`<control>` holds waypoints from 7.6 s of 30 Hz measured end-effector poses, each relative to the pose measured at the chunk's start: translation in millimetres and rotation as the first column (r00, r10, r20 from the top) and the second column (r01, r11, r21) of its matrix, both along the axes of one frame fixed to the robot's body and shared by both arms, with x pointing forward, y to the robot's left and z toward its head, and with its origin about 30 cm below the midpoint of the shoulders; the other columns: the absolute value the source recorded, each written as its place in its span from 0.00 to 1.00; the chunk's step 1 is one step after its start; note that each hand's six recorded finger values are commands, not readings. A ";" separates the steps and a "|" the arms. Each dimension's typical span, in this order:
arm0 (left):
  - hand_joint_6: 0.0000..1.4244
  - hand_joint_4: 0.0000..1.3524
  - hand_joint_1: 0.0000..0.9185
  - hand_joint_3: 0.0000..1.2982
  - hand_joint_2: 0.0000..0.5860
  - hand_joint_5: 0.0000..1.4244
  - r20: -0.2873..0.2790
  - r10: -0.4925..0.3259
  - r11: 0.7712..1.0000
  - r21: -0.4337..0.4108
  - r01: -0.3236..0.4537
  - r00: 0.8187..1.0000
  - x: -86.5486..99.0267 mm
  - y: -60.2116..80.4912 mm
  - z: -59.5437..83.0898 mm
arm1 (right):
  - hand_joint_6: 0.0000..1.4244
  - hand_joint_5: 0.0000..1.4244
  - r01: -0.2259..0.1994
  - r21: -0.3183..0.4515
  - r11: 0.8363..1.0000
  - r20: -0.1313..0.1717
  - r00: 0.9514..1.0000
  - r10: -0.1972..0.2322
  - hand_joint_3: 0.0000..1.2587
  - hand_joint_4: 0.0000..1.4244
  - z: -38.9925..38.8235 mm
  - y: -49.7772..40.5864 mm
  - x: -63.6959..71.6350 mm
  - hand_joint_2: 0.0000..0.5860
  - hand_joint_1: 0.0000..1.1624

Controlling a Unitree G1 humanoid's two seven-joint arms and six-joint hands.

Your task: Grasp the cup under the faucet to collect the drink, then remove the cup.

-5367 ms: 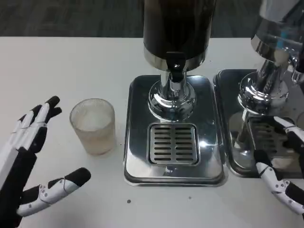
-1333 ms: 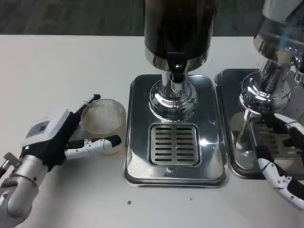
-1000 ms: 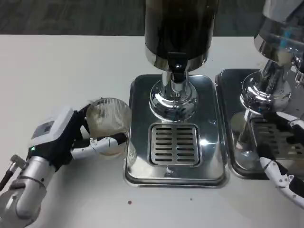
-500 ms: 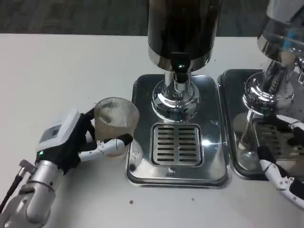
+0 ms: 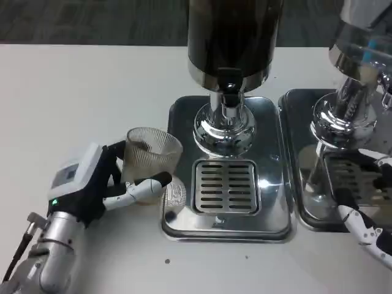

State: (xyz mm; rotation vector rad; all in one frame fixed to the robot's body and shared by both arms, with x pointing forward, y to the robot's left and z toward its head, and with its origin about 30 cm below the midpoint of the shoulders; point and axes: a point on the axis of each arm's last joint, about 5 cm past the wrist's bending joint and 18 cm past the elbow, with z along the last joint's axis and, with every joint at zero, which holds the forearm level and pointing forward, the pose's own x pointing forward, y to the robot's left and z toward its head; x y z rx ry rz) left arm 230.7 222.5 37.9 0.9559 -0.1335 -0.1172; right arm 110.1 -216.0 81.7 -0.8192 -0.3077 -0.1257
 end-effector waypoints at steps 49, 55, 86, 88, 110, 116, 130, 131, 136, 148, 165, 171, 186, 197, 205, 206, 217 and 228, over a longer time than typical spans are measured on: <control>0.87 0.51 0.28 0.40 0.25 0.70 0.163 0.041 0.952 -0.306 0.011 0.986 -14.9 -26.2 -1.9 | 0.33 0.25 -0.011 0.012 1.000 0.000 1.000 0.011 0.30 0.25 1.4 0.8 2.0 0.65 0.39; 0.87 0.51 0.27 0.39 0.26 0.70 0.165 0.014 0.948 -0.316 0.040 0.986 -10.3 -32.7 0.7 | 0.33 0.25 -0.014 0.030 0.999 0.018 1.000 0.014 0.30 0.25 4.2 8.6 3.1 0.66 0.38; 0.72 0.48 0.24 0.38 0.26 0.62 0.090 -0.201 0.963 -0.163 0.213 0.975 5.5 -55.2 -1.0 | 0.34 0.25 -0.002 0.060 0.998 0.047 0.999 -0.001 0.30 0.26 8.5 30.3 -6.9 0.66 0.37; 0.72 0.47 0.24 0.38 0.26 0.62 0.086 -0.210 0.963 -0.155 0.221 0.974 5.7 -56.2 -1.3 | 0.34 0.25 0.001 0.062 0.998 0.049 0.999 -0.004 0.30 0.26 8.9 31.0 -7.6 0.66 0.37; 0.70 0.45 0.22 0.36 0.26 0.60 0.067 -0.247 0.961 -0.112 0.253 0.967 17.8 -68.0 3.4 | 0.35 0.26 0.019 0.082 0.996 0.057 0.998 -0.024 0.31 0.26 6.6 41.9 -9.3 0.66 0.37; 0.65 0.43 0.22 0.35 0.26 0.57 0.069 -0.251 0.961 -0.105 0.257 0.966 20.5 -68.4 5.4 | 0.35 0.26 0.008 0.089 0.996 0.070 0.997 -0.014 0.31 0.26 6.9 46.8 -6.8 0.66 0.37; 0.37 0.30 0.15 0.26 0.25 0.36 0.057 -0.275 0.956 -0.092 0.279 0.960 23.8 -69.6 8.2 | 0.35 0.26 0.012 0.097 0.995 0.076 0.997 -0.020 0.31 0.26 5.9 52.3 -5.7 0.66 0.37; 0.35 0.28 0.13 0.25 0.25 0.34 0.052 -0.284 0.954 -0.088 0.288 0.957 24.2 -70.0 8.6 | 0.35 0.26 0.013 0.098 0.995 0.076 0.997 -0.020 0.31 0.26 5.9 52.6 -5.7 0.66 0.37; 0.29 0.22 0.10 0.20 0.24 0.27 0.024 -0.305 0.949 -0.077 0.306 0.952 25.9 -70.5 9.9 | 0.35 0.26 0.010 0.101 0.995 0.077 0.997 -0.017 0.31 0.26 5.8 53.5 -5.6 0.66 0.37; 0.20 0.15 0.04 0.15 0.24 0.20 -0.013 -0.310 0.949 -0.066 0.309 0.951 34.2 -71.3 16.7 | 0.35 0.26 0.006 0.104 0.995 0.079 0.997 -0.014 0.31 0.26 5.3 54.2 -3.9 0.67 0.37; 0.18 0.15 0.00 0.15 0.22 0.20 -0.008 -0.314 0.947 -0.070 0.313 0.949 31.5 -67.9 15.7 | 0.36 0.26 0.002 0.111 0.994 0.068 0.998 -0.010 0.32 0.26 2.2 53.5 -0.2 0.67 0.37; 0.18 0.14 0.00 0.16 0.22 0.19 -0.013 -0.316 0.946 -0.081 0.314 0.949 25.5 -62.6 11.9 | 0.36 0.26 -0.007 0.113 0.994 0.076 0.997 -0.002 0.32 0.26 2.5 54.3 3.1 0.66 0.37; 0.16 0.12 0.00 0.15 0.19 0.18 0.001 -0.298 0.950 -0.095 0.297 0.955 23.9 -52.0 15.1 | 0.36 0.26 -0.007 0.115 0.993 0.063 0.998 0.000 0.32 0.26 -0.5 53.8 5.0 0.66 0.37; 0.16 0.11 0.00 0.15 0.18 0.18 0.085 -0.319 0.938 -0.111 0.327 0.944 21.9 -45.4 23.8 | 0.36 0.26 -0.013 0.120 0.993 0.069 0.998 0.005 0.32 0.26 -0.4 54.3 8.4 0.66 0.37; 0.16 0.12 0.00 0.15 0.18 0.18 0.152 -0.275 0.941 -0.161 0.298 0.949 9.5 -23.2 29.5 | 0.36 0.26 -0.023 0.124 0.992 0.067 0.998 0.015 0.32 0.26 -2.0 54.0 10.5 0.66 0.37; 0.16 0.12 0.00 0.15 0.18 0.18 0.160 -0.270 0.941 -0.166 0.295 0.949 7.3 -19.7 30.8 | 0.36 0.26 -0.025 0.124 0.992 0.064 0.998 0.017 0.32 0.26 -2.8 53.8 10.7 0.66 0.37; 0.23 0.22 0.00 0.20 0.23 0.24 0.280 -0.160 0.933 -0.270 0.238 0.947 -8.5 35.7 67.0 | 0.36 0.26 -0.033 0.132 0.991 0.075 0.997 0.023 0.32 0.26 -1.9 52.3 13.2 0.66 0.37; 0.11 0.16 0.00 0.21 0.21 0.14 0.238 -0.415 0.695 -0.540 0.475 0.878 15.1 68.8 126.3 | 0.33 0.26 -0.043 0.139 0.989 0.081 0.996 0.032 0.32 0.27 -3.1 50.6 22.2 0.68 0.36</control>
